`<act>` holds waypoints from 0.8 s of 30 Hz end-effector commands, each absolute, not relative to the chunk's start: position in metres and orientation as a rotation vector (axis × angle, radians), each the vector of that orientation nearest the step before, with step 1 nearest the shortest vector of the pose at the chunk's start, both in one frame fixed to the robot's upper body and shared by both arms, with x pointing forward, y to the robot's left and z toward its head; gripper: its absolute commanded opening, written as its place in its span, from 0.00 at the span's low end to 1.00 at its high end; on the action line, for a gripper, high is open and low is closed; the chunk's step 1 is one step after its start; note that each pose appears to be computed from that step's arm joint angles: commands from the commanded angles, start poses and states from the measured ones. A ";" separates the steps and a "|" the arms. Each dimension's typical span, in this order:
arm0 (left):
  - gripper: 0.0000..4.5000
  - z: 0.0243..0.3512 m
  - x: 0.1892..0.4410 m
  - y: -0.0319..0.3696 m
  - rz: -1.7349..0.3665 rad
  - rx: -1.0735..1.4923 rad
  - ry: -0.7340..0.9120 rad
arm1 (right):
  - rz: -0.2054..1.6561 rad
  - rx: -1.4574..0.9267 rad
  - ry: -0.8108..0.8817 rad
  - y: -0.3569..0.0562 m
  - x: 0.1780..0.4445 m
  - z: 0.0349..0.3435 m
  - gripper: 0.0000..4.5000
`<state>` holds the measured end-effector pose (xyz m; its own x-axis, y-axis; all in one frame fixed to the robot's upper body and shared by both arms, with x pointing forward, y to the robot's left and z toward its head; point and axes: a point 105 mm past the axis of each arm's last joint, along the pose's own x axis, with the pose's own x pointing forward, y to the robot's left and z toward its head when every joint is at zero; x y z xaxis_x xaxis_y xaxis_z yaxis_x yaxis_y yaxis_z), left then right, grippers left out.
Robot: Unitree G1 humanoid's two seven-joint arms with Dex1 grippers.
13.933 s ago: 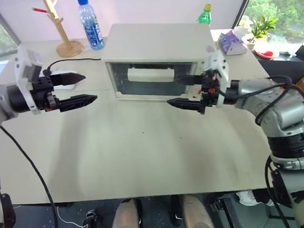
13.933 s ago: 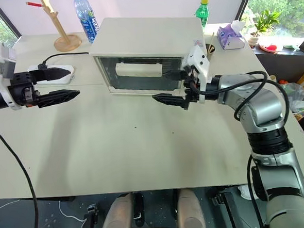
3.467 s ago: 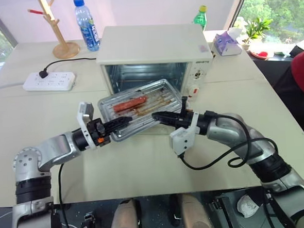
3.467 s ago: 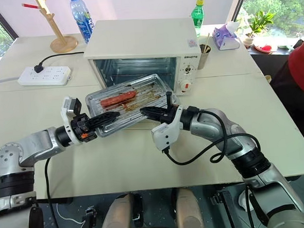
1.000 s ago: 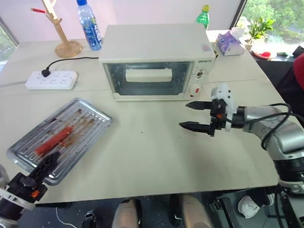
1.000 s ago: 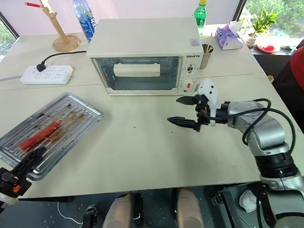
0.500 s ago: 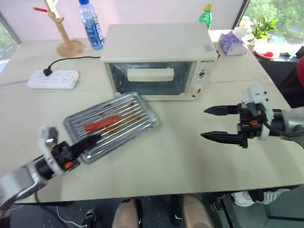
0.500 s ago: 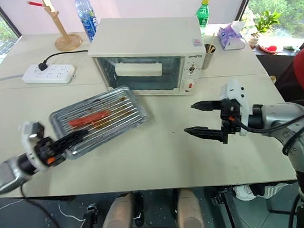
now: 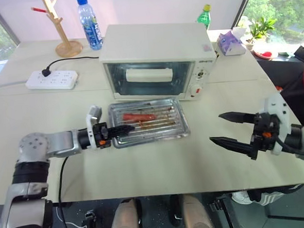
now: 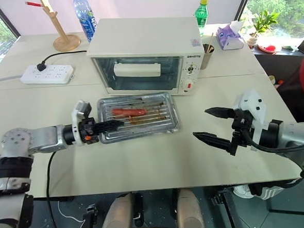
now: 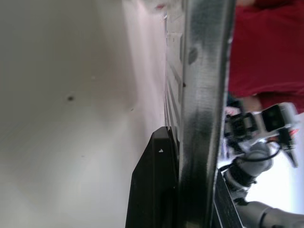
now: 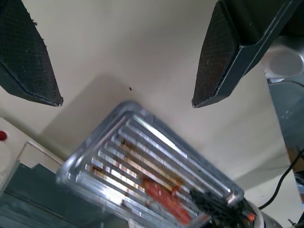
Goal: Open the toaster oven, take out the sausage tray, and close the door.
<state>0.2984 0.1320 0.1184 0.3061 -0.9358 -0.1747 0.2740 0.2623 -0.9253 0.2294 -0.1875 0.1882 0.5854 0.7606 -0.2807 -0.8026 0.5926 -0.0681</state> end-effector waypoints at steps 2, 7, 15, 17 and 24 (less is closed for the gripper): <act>0.00 0.114 0.304 0.120 -1.024 -0.877 0.906 | 0.900 -0.210 0.185 -0.183 0.226 0.195 0.99; 0.00 0.107 0.315 0.116 -1.019 -0.857 0.913 | 0.889 -0.207 0.179 -0.182 0.227 0.195 0.99; 0.73 0.099 0.319 0.139 -0.968 -0.792 0.908 | 0.888 -0.229 0.188 -0.185 0.229 0.193 1.00; 0.95 0.099 0.318 0.153 -0.938 -0.757 0.894 | 0.890 -0.228 0.186 -0.184 0.231 0.192 1.00; 0.98 0.102 0.312 0.223 -0.817 -0.271 0.720 | 0.922 -0.243 0.190 -0.184 0.238 0.188 1.00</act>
<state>0.3116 0.1855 0.1067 0.3767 -0.8580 -0.3493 0.5296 0.5088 -0.6788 0.2359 -0.1831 0.1810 0.5948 0.7563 -0.2725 -0.7974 0.5980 -0.0809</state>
